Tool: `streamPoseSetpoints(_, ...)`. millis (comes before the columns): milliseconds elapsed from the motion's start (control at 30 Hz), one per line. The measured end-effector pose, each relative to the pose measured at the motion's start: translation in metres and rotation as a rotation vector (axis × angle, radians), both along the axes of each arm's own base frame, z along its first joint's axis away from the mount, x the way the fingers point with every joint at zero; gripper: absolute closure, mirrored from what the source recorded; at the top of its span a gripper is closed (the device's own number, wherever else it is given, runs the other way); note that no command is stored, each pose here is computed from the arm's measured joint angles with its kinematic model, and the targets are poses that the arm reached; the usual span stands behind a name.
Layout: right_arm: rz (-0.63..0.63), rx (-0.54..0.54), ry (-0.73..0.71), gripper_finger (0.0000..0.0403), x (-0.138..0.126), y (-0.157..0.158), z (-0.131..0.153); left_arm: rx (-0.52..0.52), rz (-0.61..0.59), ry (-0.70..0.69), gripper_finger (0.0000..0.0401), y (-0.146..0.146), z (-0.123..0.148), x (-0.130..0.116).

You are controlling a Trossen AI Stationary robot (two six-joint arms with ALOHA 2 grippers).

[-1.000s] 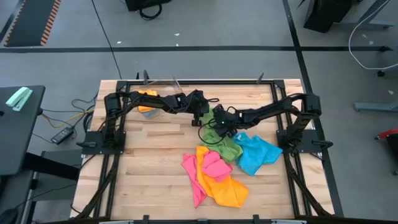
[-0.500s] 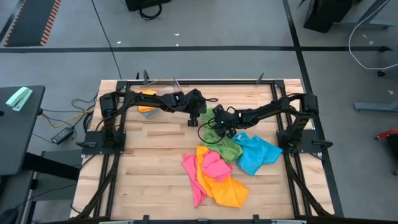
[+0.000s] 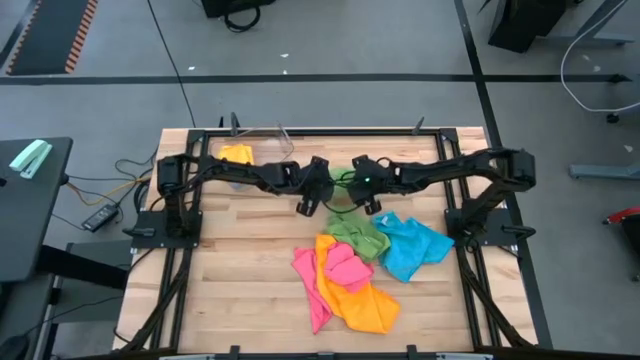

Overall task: Fold microfiber towels
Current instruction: Put the left green microfiber towel into the transparent bin

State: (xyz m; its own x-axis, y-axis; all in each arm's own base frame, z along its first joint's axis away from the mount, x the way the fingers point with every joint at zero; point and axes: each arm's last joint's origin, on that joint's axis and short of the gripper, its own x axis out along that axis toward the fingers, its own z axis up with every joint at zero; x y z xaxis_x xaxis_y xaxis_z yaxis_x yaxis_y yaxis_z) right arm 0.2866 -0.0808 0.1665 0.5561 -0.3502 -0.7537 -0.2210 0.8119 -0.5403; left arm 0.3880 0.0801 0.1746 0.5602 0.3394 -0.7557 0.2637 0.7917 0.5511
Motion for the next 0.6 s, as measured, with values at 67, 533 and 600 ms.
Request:
streamPoseSetpoints(67, -0.011, 0.034, -0.033, 0.0361, -0.005, -0.001, 0.011, 0.036, 0.023, -0.028, 0.0346, 0.000, 0.002, 0.002)
streamPoseSetpoints(533, -0.134, 0.147, -0.038, 0.0362, -0.042, 0.000, 0.044, 0.064, 0.019, -0.292, 0.0179, 0.010, 0.021, 0.018)
streamPoseSetpoints(600, -0.133, 0.146, -0.048, 0.0362, -0.043, 0.001, 0.047, 0.024, -0.022, -0.305, 0.0139, 0.011, 0.021, 0.018)
